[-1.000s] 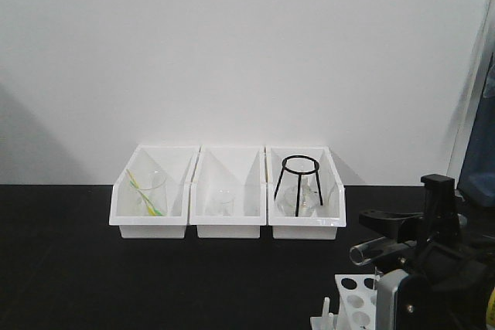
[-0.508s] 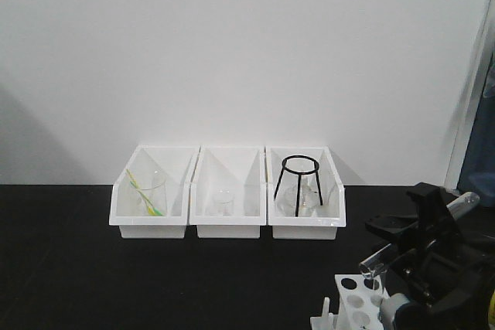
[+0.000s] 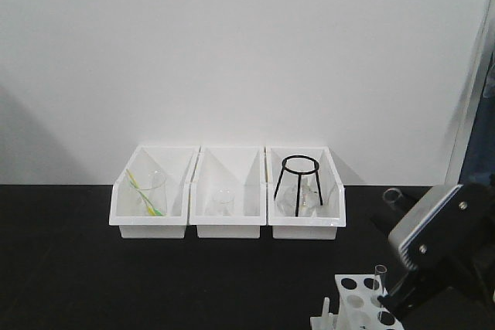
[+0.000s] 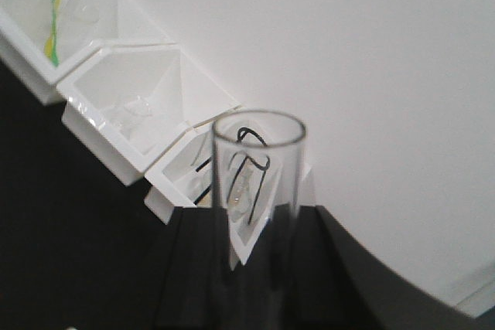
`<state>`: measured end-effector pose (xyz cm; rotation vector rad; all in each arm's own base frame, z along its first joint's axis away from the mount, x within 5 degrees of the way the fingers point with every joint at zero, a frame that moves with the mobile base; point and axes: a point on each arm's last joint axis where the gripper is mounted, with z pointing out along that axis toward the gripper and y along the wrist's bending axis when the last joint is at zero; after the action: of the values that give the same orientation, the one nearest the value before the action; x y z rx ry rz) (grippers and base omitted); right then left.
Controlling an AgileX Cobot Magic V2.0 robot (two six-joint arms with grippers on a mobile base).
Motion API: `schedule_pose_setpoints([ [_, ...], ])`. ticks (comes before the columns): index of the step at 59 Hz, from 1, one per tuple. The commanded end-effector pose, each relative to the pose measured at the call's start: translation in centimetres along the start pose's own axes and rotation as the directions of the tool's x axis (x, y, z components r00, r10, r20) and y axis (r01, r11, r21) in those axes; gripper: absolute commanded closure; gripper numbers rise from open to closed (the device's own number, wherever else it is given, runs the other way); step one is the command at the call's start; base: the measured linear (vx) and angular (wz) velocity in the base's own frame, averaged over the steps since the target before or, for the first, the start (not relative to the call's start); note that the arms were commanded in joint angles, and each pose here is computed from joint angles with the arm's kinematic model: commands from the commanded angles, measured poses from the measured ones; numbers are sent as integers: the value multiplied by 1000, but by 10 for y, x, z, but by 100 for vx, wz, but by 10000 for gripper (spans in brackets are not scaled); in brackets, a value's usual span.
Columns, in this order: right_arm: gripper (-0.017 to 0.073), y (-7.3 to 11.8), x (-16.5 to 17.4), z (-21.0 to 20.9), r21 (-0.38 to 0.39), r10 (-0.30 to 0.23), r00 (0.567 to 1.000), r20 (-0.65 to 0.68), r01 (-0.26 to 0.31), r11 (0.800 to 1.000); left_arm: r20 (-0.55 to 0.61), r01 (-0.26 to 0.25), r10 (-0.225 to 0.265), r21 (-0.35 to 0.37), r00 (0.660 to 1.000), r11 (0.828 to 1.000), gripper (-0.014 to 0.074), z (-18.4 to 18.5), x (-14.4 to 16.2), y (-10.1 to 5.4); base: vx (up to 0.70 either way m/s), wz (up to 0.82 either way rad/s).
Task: Flip and reinsert test tube from rack
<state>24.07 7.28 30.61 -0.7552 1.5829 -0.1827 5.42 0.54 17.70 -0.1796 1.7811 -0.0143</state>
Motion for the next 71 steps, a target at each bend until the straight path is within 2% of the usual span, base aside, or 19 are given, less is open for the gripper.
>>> schedule_pose_setpoints([
  [1,456,-17,-19,-5,91,235,963,129,-247,965,97,1,-3,23,995,1000,600,-1,-8,-2,0,0],
  [7,456,-21,-16,-6,118,392,911,130,-407,906,97,1,-3,23,995,1000,600,-1,-8,-2,0,0],
  [13,456,-23,-14,-6,138,494,858,139,-511,849,97,1,-3,23,995,1000,600,-1,-8,-2,0,0],
  [15,456,-24,-14,-6,142,511,848,143,-529,837,97,1,-3,23,995,1000,600,-1,-8,-2,0,0],
  [23,456,-27,-16,-7,157,519,834,187,-547,822,97,1,-3,23,995,1000,600,-1,-8,-2,0,0],
  [29,456,-29,-17,-7,157,557,796,236,-597,786,97,1,-3,23,995,1000,600,-1,-8,-2,0,0],
  [31,456,-29,-17,-6,153,566,790,238,-606,781,97,1,-3,23,995,1000,600,-1,-8,-2,0,0],
  [33,456,-28,-16,-4,146,571,787,233,-609,780,97,1,-3,23,995,1000,600,-1,-8,-2,0,0],
  [38,456,-23,-13,3,117,573,793,208,-601,790,97,1,-3,23,995,1000,600,-1,-8,-2,0,0],
  [39,456,-21,-12,5,110,566,800,200,-592,798,97,1,-3,23,995,1000,600,-1,-8,-2,0,0],
  [54,456,-5,-4,30,2,564,802,197,-576,817,97,1,-3,23,995,1000,600,-1,-8,-2,0,0],
  [60,456,0,-1,37,-16,540,819,191,-548,836,97,1,-3,23,995,1000,600,-1,-8,-2,0,0],
  [71,456,4,4,40,-25,531,825,194,-537,843,97,1,-3,23,995,1000,600,-1,-8,-2,0,0],
])
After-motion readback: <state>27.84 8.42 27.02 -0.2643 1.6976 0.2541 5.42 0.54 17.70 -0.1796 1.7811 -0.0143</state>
